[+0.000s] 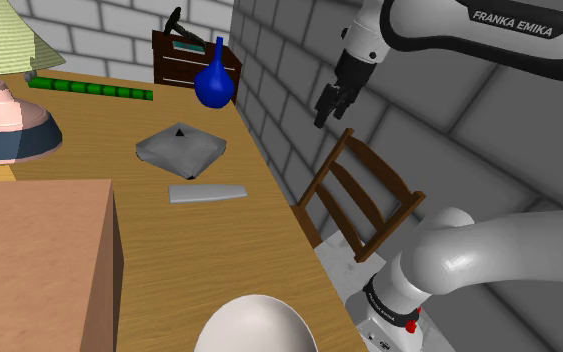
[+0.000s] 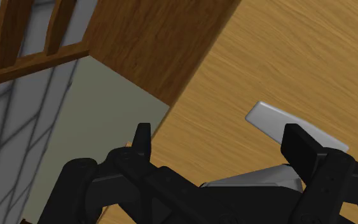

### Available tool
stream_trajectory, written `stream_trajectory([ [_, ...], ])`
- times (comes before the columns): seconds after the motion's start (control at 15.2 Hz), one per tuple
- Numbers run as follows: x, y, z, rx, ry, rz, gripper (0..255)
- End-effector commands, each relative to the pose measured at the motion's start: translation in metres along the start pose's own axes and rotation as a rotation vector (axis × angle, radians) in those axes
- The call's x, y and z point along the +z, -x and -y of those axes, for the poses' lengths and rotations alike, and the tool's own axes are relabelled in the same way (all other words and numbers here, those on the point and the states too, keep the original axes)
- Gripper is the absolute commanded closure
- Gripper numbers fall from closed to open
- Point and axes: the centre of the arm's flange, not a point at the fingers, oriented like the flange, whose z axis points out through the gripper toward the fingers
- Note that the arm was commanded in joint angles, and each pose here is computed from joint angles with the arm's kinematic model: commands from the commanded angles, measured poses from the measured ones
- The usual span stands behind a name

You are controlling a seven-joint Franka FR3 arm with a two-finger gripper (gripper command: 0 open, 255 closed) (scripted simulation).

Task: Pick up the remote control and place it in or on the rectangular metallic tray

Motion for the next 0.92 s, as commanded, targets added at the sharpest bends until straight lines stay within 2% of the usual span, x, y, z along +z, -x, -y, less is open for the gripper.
stream_trajectory([
  [0.0, 0.0, 0.0, 0.0, 0.0, 0.0, 0.0, 0],
  [0.86, 0.118, -0.107, 0.064, -0.511, -0.071, 0.03, 0],
])
